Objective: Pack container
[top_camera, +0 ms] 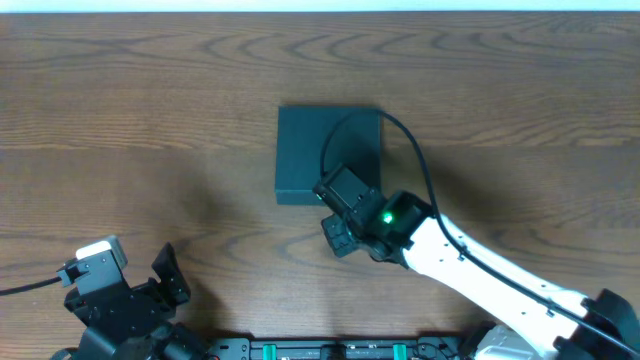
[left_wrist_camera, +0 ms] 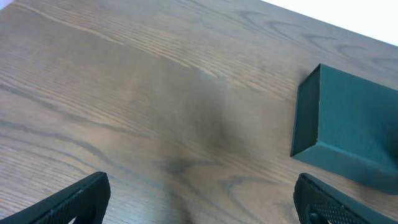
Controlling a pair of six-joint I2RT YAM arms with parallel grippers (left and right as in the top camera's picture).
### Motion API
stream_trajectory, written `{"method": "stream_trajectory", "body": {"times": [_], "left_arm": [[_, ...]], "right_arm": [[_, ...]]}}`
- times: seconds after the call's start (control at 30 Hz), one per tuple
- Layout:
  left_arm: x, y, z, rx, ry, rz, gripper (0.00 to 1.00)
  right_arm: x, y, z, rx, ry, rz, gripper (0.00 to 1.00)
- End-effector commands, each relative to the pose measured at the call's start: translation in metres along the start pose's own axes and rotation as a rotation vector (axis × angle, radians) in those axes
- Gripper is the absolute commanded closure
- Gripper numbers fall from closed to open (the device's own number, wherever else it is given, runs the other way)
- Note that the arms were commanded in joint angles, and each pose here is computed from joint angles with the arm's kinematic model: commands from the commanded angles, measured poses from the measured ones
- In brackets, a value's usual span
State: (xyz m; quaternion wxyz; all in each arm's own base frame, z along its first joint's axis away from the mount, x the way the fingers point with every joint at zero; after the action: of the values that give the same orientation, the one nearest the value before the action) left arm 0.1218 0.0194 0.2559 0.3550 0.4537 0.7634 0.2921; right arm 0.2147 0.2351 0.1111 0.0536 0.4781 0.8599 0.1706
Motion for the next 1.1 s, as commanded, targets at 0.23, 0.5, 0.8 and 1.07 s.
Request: {"method": "stream_trajectory", "body": {"times": [0.23,0.5,0.8,1.07], "left_arm": [[0.002,0.001,0.000,-0.011,0.011,-0.008,0.05],[0.002,0.001,0.000,-0.011,0.011,-0.008,0.05],[0.002,0.001,0.000,-0.011,0.011,-0.008,0.05],[0.002,0.001,0.000,-0.011,0.011,-0.008,0.05]], "right_arm": [[-0.029,0.021,0.054,-0.130,-0.062,0.095,0.98],[-0.042,0.034,0.067,-0.175,-0.123,0.094,0.99],[-0.069,0.057,0.060,-0.280,-0.207,0.132,0.98],[-0.031,0.058,0.064,-0.261,0.013,0.166,0.99]]}}
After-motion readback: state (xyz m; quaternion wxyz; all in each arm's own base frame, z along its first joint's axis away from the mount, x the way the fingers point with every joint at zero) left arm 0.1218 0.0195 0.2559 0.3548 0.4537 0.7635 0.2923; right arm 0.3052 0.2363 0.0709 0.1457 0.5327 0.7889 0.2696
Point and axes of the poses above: each gripper's point midway between its finger pads, its own z axis out along the fingers, its own x axis along the line the jaws close on, y = z × x, the point moved 2 cm from there along -z, back along the fingers, and after that the axes turned 8 degrees about -z, right-handed, at the moved point
